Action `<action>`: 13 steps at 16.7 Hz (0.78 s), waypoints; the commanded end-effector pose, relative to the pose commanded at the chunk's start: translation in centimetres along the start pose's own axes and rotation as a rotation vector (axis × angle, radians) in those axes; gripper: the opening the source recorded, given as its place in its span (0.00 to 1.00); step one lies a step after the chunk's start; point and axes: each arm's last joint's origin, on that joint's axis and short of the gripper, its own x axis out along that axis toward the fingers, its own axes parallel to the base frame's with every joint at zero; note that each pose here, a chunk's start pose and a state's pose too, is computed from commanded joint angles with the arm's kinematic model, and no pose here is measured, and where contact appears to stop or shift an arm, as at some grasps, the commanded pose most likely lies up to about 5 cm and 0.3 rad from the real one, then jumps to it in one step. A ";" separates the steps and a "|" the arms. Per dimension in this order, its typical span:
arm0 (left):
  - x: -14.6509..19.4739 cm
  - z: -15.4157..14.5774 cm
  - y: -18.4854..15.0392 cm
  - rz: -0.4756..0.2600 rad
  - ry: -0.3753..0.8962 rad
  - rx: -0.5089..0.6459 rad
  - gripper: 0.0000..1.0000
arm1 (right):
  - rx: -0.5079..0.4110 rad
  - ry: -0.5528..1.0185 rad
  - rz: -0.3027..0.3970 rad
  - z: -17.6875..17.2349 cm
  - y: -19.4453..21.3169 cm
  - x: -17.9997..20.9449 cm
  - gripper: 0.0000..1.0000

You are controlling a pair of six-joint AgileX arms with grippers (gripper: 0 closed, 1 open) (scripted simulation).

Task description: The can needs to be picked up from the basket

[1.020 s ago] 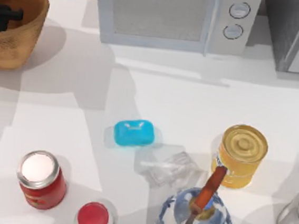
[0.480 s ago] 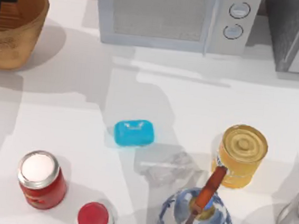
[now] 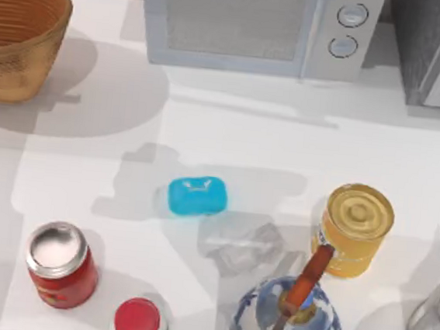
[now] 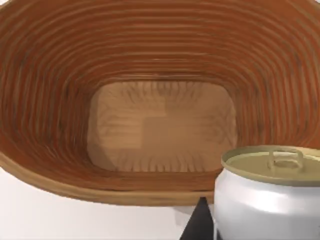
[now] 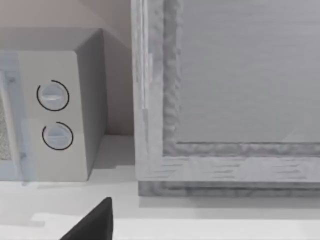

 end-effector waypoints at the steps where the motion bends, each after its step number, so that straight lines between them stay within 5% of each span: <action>1: -2.3 -1.8 -0.4 0.003 -0.059 0.001 0.00 | 0.000 0.000 0.000 0.0 0.0 0.0 1.00; 6: -8.7 -13.1 -2.2 0.014 -0.366 0.002 0.00 | 0.000 0.000 0.000 0.0 0.0 0.0 1.00; 13: -5.6 -24.4 -3.2 0.009 -0.703 -0.015 0.00 | 0.000 0.000 0.000 0.0 0.0 0.0 1.00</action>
